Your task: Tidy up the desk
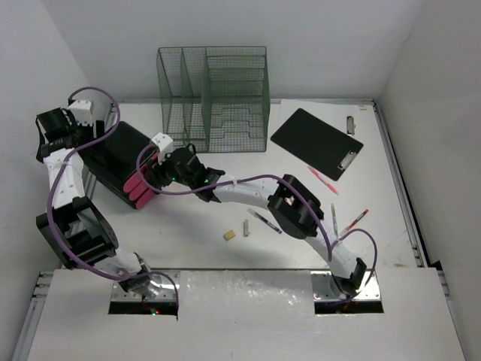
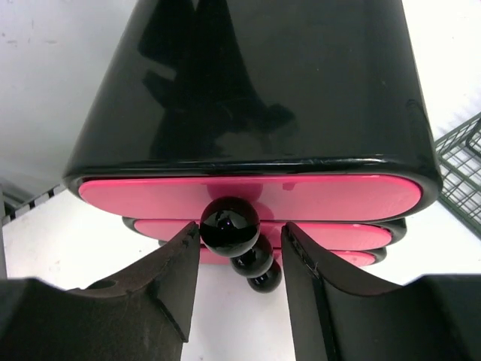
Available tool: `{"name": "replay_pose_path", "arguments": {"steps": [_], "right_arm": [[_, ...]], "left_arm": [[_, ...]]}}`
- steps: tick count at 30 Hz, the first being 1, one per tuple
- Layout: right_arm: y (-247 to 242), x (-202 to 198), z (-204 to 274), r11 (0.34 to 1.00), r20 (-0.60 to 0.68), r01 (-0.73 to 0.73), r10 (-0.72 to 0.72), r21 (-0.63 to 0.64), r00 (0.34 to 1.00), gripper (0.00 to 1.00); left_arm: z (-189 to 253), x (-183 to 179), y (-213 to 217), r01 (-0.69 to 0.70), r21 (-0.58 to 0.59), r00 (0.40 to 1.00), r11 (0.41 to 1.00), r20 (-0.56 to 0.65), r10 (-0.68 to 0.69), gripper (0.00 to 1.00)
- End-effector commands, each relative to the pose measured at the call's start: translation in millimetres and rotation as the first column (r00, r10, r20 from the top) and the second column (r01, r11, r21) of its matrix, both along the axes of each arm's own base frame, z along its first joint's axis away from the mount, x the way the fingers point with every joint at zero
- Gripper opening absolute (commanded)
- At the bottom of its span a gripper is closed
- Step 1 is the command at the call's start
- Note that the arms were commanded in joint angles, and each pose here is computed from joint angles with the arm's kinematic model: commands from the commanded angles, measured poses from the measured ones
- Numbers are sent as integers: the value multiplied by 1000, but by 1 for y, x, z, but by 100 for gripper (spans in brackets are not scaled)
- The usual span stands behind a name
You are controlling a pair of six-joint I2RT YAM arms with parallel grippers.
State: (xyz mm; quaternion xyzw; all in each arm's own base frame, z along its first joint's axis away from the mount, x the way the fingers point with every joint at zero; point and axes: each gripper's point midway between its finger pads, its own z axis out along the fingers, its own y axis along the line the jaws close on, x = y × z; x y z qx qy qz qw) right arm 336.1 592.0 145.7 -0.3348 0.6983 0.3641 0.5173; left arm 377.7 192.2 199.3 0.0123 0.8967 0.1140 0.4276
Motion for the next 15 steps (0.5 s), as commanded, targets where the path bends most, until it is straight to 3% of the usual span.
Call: {"name": "replay_pose_path", "arguments": {"steps": [1,15], "right_arm": [[11,7,31,993,22,46,-49,105,999,45],[11,14,18,991,24,96,-99,94,995,39]], "left_arm": [[-21,-4,-4,2,-32,999,999,-51,-4,71],[-31,-7,-1,0,-17,997,1000,-73,-1,71]]}}
